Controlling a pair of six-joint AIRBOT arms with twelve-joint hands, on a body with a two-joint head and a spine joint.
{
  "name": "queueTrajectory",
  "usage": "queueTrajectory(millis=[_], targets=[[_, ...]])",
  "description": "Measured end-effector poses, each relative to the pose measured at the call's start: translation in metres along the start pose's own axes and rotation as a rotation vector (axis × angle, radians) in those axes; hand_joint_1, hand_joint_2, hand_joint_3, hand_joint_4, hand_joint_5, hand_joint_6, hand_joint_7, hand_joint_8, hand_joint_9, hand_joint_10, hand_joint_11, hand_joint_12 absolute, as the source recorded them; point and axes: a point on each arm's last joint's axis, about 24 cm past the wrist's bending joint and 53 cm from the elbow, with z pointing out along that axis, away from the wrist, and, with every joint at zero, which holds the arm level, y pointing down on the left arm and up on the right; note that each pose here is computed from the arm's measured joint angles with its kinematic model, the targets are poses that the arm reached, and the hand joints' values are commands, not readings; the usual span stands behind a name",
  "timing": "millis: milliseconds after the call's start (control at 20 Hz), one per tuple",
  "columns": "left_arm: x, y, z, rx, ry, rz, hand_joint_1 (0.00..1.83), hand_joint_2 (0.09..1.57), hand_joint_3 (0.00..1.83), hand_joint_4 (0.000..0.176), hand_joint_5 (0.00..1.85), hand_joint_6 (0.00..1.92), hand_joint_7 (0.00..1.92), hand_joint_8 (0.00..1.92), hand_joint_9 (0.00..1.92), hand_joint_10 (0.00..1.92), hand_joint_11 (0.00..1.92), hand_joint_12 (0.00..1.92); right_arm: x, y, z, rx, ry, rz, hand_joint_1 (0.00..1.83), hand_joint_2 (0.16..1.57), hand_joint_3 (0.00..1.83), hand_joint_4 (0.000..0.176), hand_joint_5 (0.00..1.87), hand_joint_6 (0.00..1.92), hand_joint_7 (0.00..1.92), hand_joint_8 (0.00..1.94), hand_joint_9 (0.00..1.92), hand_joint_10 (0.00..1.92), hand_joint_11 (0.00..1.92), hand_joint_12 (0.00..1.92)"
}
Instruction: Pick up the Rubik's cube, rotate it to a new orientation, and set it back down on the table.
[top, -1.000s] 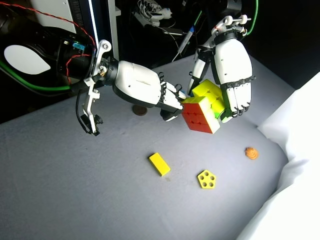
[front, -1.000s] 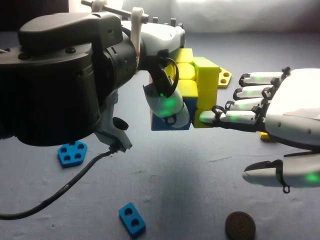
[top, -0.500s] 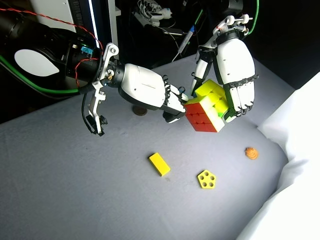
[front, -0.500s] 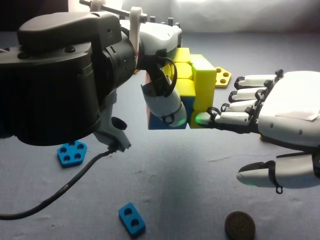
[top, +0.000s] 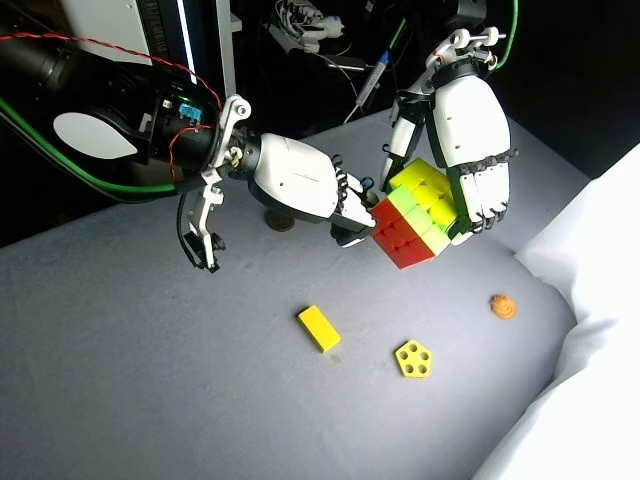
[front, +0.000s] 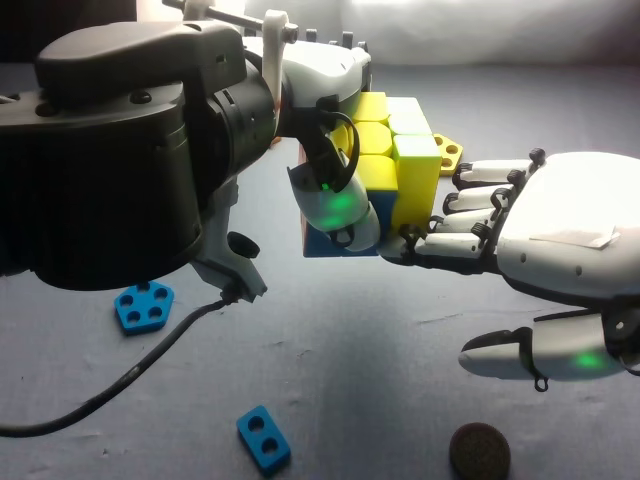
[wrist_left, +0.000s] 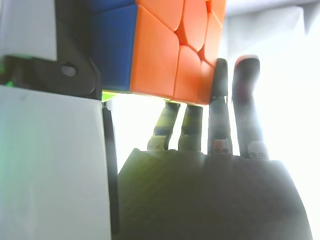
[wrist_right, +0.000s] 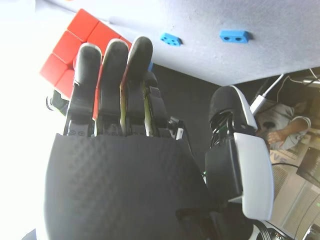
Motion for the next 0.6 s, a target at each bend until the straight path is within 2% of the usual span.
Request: queueTrajectory(millis=[350, 400, 600], targets=[[-0.0027, -0.0040, -0.0003, 0.012, -0.005, -0.008, 1.10, 1.19, 0.00, 0.000, 0.07, 1.69, 0.12, 1.75, 0.19, 1.85, 0.22, 1.92, -0.0008, -0.0085, 0.0036, 0.023, -0.005, 0.001, 0.17, 1.26, 0.00, 0.000, 0.15, 0.01, 0.33, 1.24, 0.23, 1.71, 0.02, 1.92], [-0.0027, -0.0039, -0.0003, 0.012, -0.005, -0.007, 1.12, 1.17, 0.00, 0.000, 0.09, 1.65, 0.15, 1.71, 0.21, 1.81, 0.22, 1.92, -0.0007, -0.0091, 0.0041, 0.025, -0.005, 0.004, 0.18, 1.25, 0.00, 0.000, 0.15, 0.01, 0.32, 1.24, 0.23, 1.70, 0.01, 1.92], [-0.0027, -0.0036, -0.0003, 0.011, -0.005, -0.007, 1.06, 1.21, 0.01, 0.000, 0.07, 1.69, 0.12, 1.75, 0.19, 1.83, 0.19, 1.92, 0.0000, -0.0086, 0.0056, 0.024, -0.006, 0.010, 0.16, 1.26, 0.00, 0.000, 0.16, 0.01, 0.33, 1.23, 0.25, 1.69, 0.04, 1.92]])
